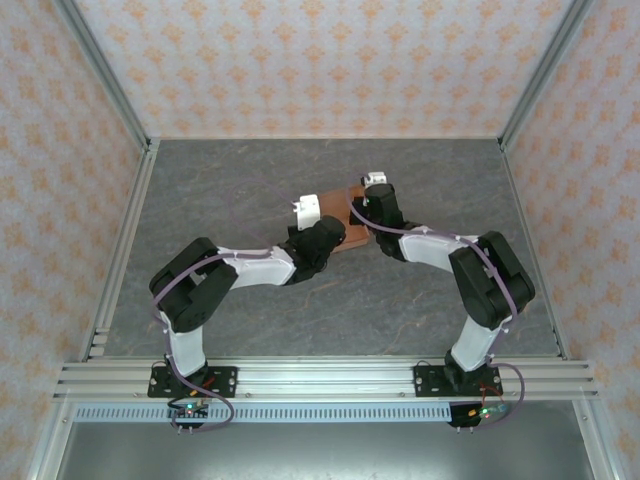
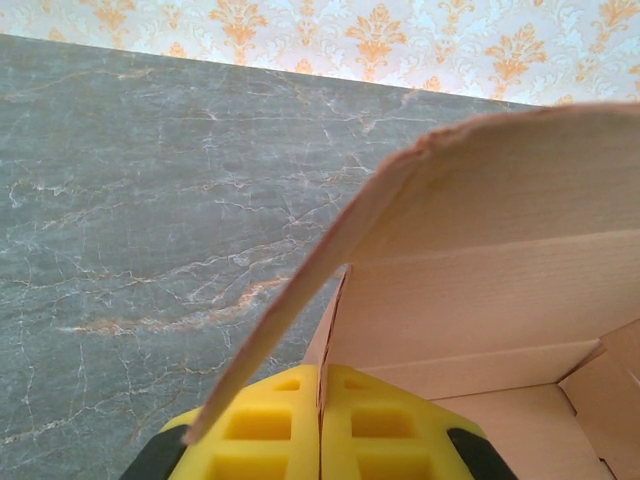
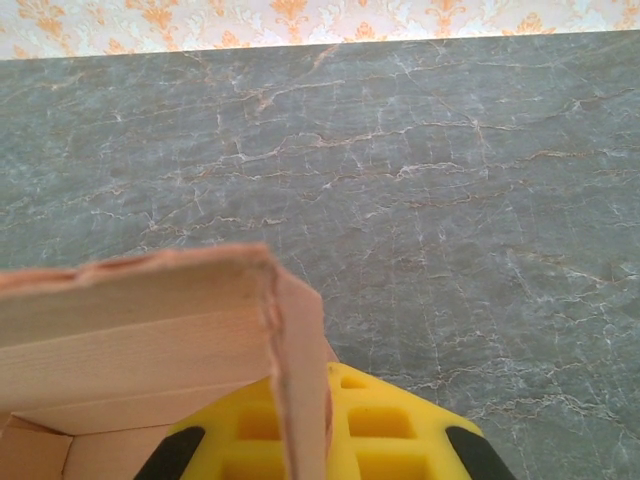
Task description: Fold the paper box
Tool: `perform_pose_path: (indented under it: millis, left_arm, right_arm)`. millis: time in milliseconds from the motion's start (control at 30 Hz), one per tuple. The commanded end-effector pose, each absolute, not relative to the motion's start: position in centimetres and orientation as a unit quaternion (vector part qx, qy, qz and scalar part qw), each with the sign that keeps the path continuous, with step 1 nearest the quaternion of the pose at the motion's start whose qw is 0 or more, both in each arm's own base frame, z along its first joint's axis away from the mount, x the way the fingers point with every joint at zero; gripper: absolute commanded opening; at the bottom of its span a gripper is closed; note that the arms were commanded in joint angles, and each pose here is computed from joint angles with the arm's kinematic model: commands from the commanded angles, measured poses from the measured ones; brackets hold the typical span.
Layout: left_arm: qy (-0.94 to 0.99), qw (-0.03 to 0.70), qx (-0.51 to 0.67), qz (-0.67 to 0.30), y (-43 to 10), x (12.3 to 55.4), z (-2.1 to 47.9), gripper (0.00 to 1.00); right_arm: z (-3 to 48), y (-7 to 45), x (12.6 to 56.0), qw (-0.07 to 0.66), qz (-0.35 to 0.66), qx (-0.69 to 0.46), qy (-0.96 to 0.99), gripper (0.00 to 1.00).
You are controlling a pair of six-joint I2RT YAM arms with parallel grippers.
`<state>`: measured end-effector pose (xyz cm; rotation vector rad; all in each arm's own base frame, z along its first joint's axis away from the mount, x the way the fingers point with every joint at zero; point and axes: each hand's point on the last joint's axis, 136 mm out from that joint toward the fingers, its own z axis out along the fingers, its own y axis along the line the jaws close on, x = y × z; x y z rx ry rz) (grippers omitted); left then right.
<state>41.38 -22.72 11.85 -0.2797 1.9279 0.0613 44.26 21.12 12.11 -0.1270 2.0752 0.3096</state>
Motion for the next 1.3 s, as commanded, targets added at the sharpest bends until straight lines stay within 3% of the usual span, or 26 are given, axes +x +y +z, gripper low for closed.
perform_pose_path:
  millis: [0,967,1100,1267]
  left_arm:
    - [0.791,0.588,-0.152,0.072,-21.0,40.8,11.6,0.07]
    - [0.788,0.587,-0.108,0.152,-20.5,38.0,7.3,0.15]
    - [0.786,0.588,-0.105,0.159,-20.5,38.1,7.4,0.15]
    - [0.785,0.589,-0.107,0.162,-20.5,38.2,7.7,0.15]
  right_arm:
    - [12.0,20.1,44.3,0.511,0.118,-0.045,0.850,0.04]
    - [6.7,18.2,41.0,0.503,0.109,-0.042,0.857,0.10]
    - [7.0,18.2,40.9,0.502,0.111,-0.045,0.857,0.16]
    - [7.2,18.3,40.4,0.497,0.117,-0.047,0.858,0.33]
